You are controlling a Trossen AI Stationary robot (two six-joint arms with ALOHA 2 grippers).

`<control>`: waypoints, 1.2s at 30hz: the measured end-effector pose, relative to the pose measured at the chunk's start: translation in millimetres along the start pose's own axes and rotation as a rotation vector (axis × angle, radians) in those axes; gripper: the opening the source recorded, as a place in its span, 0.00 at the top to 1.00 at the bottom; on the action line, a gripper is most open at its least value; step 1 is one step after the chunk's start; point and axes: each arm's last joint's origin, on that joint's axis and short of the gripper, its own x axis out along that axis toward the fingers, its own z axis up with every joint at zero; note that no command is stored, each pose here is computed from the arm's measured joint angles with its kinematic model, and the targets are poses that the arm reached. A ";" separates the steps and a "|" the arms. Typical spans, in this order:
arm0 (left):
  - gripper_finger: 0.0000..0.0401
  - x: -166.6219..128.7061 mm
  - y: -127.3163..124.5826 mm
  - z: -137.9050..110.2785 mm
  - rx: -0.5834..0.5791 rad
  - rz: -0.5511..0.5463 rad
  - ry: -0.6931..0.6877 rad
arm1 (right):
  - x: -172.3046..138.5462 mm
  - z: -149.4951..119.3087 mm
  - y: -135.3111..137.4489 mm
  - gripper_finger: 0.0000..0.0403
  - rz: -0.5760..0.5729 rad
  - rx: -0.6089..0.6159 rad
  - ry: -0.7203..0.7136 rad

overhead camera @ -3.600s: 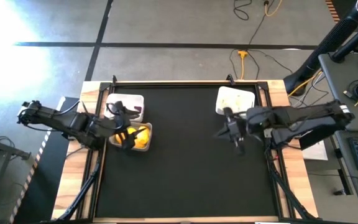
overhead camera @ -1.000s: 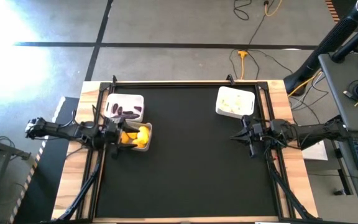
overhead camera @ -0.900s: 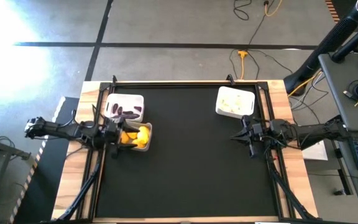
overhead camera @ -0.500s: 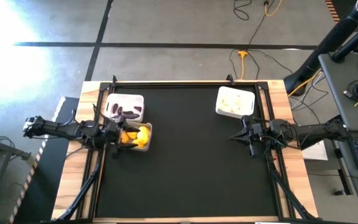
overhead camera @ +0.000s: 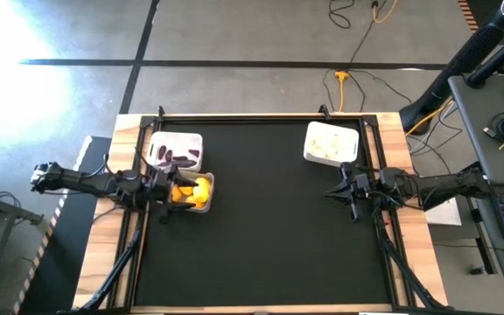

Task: Sort produce into baskets
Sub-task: Return to Home Position

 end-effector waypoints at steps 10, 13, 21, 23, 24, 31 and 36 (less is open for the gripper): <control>0.19 2.1 0.3 -2.1 0.003 0.006 0.023 | 0.0 0.0 0.0 0.98 0.000 0.000 0.000; 0.19 2.7 0.4 -2.8 0.004 0.007 0.030 | 0.0 0.0 0.0 0.98 0.000 0.000 0.000; 0.19 4.3 0.5 -4.3 0.006 0.012 0.047 | 0.0 0.0 0.0 0.98 0.000 0.000 0.000; 0.19 4.7 0.6 -4.7 0.006 0.013 0.051 | 0.0 0.0 0.0 0.98 0.000 0.000 0.000; 0.19 4.8 0.6 -4.9 0.006 0.013 0.053 | 0.0 0.0 0.0 0.98 0.000 0.000 0.000; 0.19 6.1 0.8 -6.1 0.008 0.017 0.067 | 0.0 0.0 0.1 0.98 0.001 0.000 0.000; 0.19 6.8 0.9 -6.8 0.009 0.019 0.075 | 0.0 0.0 0.0 0.98 0.000 0.000 0.000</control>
